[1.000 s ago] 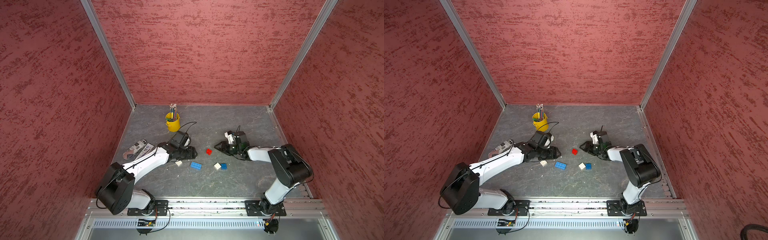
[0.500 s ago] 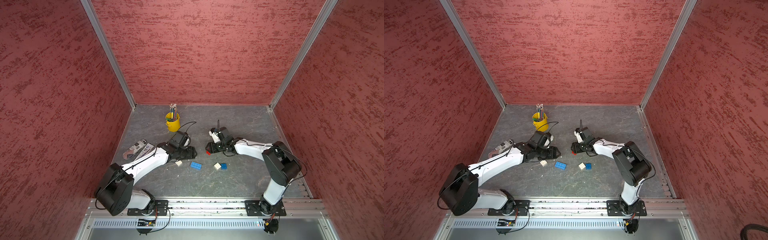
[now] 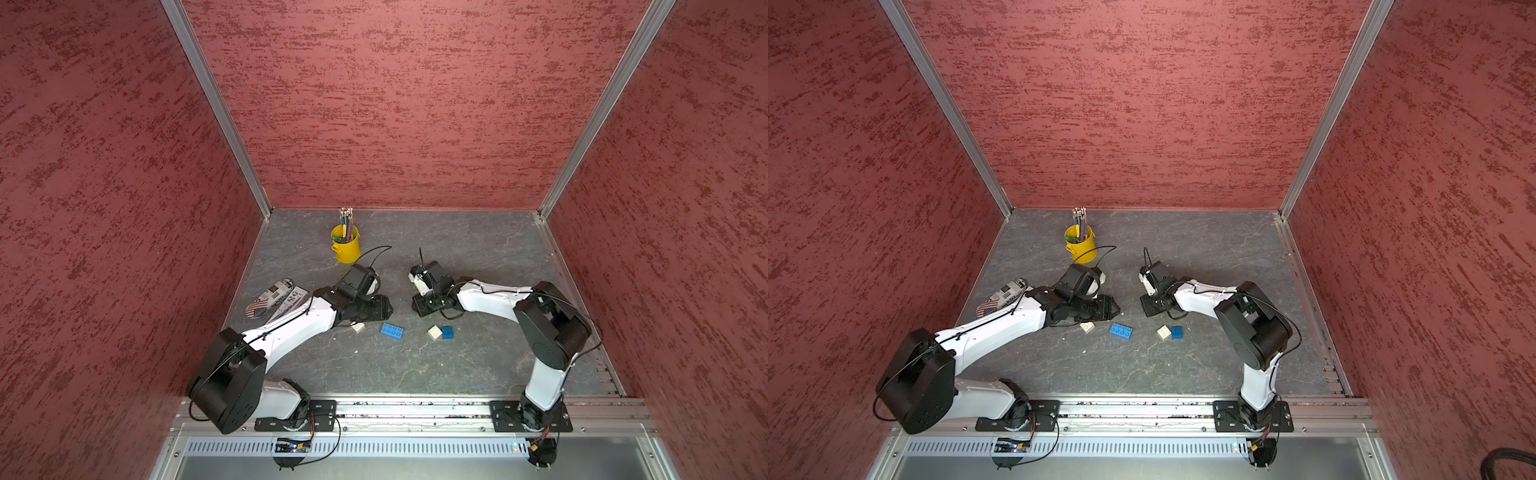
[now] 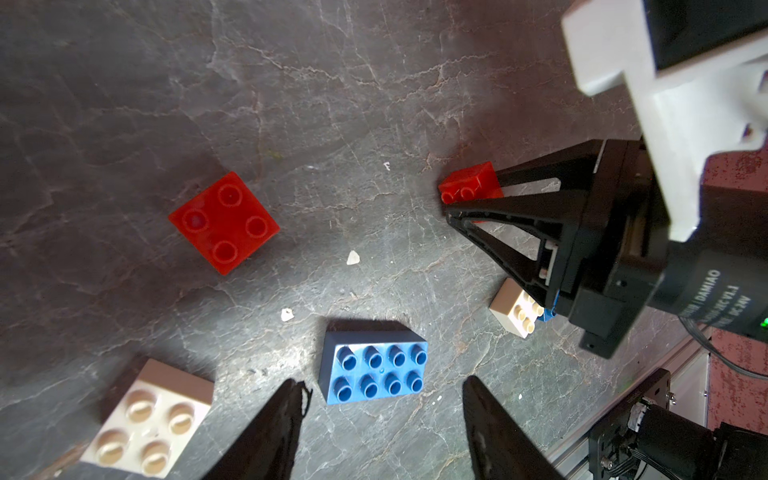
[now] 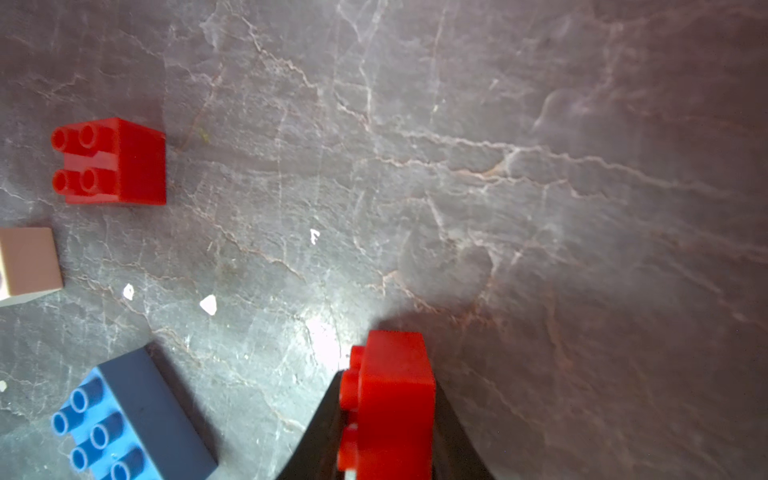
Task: Assemble the letter y with lego
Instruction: Pick up the lego brick from the center of the board, then place the lego brick at the center of the board.
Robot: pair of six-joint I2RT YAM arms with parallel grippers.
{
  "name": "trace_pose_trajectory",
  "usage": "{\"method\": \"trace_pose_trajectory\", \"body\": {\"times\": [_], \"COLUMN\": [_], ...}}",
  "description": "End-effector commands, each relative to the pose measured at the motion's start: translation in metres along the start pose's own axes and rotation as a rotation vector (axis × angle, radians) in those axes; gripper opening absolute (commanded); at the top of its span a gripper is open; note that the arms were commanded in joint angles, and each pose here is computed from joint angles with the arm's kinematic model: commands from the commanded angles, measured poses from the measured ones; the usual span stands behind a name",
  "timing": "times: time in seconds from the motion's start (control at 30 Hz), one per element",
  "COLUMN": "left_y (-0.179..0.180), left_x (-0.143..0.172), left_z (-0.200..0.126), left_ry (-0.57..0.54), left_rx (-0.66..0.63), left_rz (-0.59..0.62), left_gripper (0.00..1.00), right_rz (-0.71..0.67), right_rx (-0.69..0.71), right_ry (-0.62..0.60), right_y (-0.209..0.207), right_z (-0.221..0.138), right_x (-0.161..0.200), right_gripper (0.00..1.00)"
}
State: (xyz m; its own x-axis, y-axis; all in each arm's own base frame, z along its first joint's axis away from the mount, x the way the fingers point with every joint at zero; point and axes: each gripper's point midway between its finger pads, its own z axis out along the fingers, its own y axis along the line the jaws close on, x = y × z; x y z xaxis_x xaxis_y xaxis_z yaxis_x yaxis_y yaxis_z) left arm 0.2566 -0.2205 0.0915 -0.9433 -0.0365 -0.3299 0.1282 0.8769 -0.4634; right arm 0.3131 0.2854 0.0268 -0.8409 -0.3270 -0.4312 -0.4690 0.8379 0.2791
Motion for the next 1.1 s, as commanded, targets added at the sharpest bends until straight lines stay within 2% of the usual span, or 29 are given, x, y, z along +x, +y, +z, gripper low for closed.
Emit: {"method": "trace_pose_trajectory", "body": {"times": [0.0, 0.2, 0.33, 0.47, 0.67, 0.73, 0.9, 1.07], "left_y": [-0.002, -0.001, -0.001, 0.0, -0.001, 0.0, -0.001, -0.001], "left_x": [-0.001, 0.001, 0.001, 0.001, -0.001, -0.001, -0.004, -0.004], "left_z": [-0.002, -0.001, -0.001, -0.001, -0.002, -0.001, -0.002, -0.001], "left_ry": [-0.009, -0.007, -0.007, -0.007, -0.012, -0.013, -0.02, -0.02], "left_rx": [0.003, 0.003, 0.002, -0.001, -0.003, -0.007, -0.009, -0.012], "left_rz": [0.015, 0.01, 0.008, 0.008, 0.005, 0.007, 0.007, 0.01], "left_gripper": [0.63, 0.63, 0.63, 0.63, 0.63, 0.63, 0.63, 0.63], "right_rz": [0.054, 0.265, 0.427, 0.594, 0.846, 0.901, 0.919, 0.923], "right_rx": [-0.125, -0.444, -0.594, -0.674, -0.703, -0.675, -0.608, -0.513], "right_ry": [-0.04, -0.052, -0.038, -0.022, 0.055, 0.083, 0.116, 0.123], "right_y": [0.023, 0.05, 0.046, 0.028, -0.003, -0.012, -0.021, -0.037], "right_z": [-0.005, -0.006, -0.005, -0.002, 0.01, 0.016, 0.017, 0.007], "right_x": [-0.012, -0.013, -0.009, -0.004, 0.019, 0.029, 0.035, 0.04], "right_gripper": [0.28, 0.28, 0.27, 0.28, 0.31, 0.39, 0.57, 0.63]}}
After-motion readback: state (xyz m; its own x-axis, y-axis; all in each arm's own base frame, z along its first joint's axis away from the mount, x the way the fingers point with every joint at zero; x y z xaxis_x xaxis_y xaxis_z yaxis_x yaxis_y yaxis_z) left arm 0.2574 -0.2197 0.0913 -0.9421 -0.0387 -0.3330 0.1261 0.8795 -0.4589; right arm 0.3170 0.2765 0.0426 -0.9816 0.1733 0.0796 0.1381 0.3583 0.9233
